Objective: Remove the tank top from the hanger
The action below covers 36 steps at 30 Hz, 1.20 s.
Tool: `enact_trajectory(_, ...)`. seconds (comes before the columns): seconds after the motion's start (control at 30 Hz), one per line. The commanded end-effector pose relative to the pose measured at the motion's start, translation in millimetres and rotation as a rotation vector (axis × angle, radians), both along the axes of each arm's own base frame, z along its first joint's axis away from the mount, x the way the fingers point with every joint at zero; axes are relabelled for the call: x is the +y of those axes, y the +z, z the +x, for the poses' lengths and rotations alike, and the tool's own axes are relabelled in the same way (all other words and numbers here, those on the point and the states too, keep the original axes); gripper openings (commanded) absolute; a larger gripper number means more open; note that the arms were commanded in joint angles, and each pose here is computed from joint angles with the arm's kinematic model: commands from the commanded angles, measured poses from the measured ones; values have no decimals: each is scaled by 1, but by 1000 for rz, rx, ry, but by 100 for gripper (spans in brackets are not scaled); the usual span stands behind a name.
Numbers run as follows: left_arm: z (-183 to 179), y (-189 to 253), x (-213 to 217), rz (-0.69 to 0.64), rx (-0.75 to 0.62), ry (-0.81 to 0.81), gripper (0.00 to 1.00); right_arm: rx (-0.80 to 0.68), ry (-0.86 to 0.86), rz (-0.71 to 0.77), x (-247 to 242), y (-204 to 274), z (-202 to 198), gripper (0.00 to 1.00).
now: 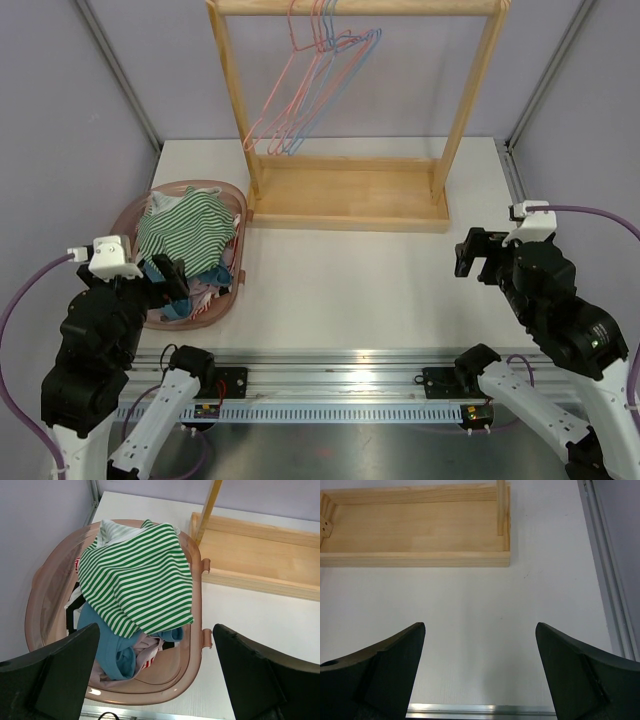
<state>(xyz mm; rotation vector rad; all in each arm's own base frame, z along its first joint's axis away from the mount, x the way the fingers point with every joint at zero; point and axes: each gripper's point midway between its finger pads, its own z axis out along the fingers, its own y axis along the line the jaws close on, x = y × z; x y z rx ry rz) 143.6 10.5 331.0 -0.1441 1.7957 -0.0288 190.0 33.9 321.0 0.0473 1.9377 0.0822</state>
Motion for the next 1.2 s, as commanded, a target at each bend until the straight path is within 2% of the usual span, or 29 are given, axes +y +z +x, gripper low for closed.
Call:
enact_trajectory(0.0, 0, 1, 6, 19, -39, 23, 99, -22, -23, 11, -4, -3, -1, 99)
enact_trajectory(0.3, 5, 0, 2, 5, -70, 11, 99, -16, -43, -6, -7, -15, 1, 99)
enact_trajectory(1.17, 13, -4, 0, 9, -63, 9, 99, -34, -27, 25, -1, -11, 4, 100)
